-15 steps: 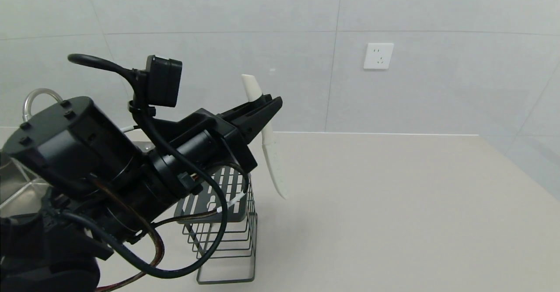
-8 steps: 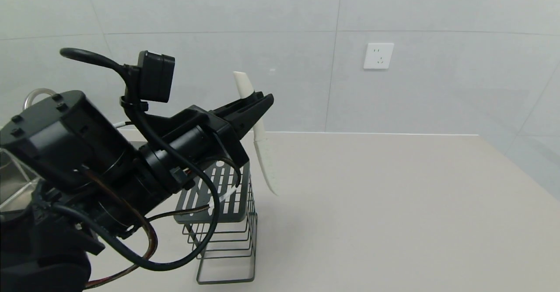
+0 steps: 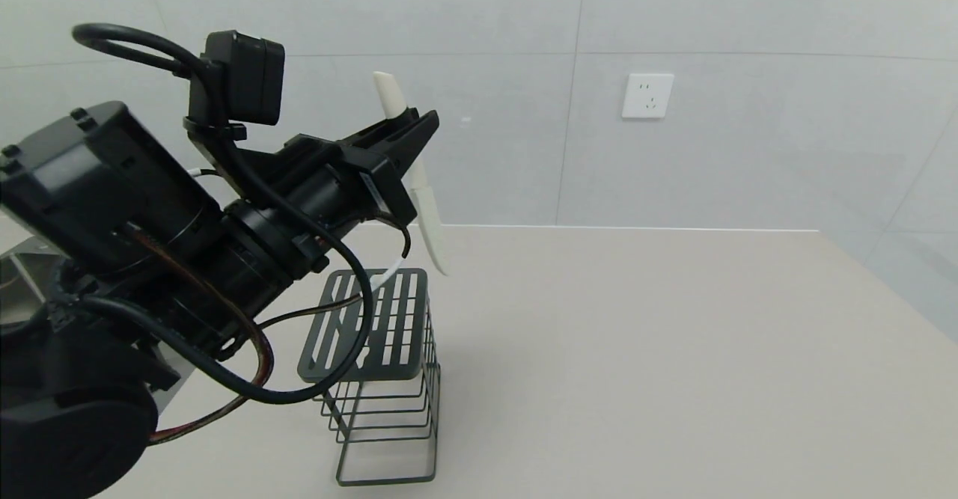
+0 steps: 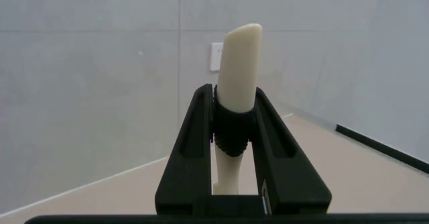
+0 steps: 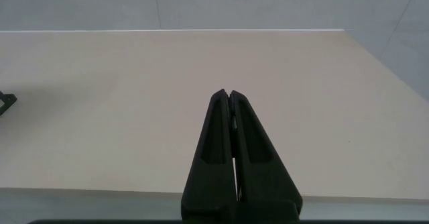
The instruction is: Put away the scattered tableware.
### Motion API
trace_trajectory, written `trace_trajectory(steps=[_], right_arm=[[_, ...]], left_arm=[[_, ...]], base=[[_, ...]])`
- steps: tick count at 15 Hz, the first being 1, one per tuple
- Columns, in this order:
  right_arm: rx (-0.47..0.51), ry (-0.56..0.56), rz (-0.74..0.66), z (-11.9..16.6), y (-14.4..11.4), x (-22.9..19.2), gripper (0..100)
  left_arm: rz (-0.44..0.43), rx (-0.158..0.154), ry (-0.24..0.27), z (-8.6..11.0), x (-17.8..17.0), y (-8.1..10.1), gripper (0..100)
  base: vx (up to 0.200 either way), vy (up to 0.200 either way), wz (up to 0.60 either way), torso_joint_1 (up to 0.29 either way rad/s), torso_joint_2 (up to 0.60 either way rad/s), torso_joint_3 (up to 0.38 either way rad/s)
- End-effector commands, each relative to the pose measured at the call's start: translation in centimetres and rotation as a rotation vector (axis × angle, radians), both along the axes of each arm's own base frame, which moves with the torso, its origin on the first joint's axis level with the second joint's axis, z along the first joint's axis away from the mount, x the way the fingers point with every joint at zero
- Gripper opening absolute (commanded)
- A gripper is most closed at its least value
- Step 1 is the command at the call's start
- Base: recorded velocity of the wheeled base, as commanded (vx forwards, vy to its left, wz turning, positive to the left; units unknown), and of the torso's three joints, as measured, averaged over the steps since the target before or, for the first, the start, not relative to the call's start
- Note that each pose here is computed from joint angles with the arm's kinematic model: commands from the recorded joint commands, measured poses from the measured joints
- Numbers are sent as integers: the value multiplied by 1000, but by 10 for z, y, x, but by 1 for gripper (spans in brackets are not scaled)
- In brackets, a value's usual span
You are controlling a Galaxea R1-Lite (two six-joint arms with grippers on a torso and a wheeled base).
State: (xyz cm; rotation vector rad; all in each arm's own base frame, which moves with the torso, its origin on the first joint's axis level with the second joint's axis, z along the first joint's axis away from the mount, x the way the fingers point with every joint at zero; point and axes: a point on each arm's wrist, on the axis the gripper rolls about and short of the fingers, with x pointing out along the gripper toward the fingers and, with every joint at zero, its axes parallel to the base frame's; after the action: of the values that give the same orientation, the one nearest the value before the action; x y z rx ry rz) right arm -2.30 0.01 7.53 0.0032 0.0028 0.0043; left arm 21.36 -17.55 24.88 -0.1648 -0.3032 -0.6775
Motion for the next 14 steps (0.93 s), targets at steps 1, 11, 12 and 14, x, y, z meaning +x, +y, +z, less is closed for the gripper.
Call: trace_trajectory(steps=[1, 11, 12, 14], right_arm=[[0, 2, 0, 0, 0, 0, 0], [0, 2, 0, 0, 0, 0, 0], [0, 2, 0, 0, 0, 0, 0], [0, 2, 0, 0, 0, 0, 0]], left_arm=[[16, -3, -17, 4, 1, -2, 0], [162, 43, -16, 2, -33, -3, 0], [180, 44, -7, 0, -37, 1, 0], [195, 39, -4, 0, -40, 5, 0]], base=[[0, 0, 0, 0, 0, 0], [0, 0, 0, 0, 0, 0], [0, 0, 0, 0, 0, 0], [0, 0, 0, 0, 0, 0]])
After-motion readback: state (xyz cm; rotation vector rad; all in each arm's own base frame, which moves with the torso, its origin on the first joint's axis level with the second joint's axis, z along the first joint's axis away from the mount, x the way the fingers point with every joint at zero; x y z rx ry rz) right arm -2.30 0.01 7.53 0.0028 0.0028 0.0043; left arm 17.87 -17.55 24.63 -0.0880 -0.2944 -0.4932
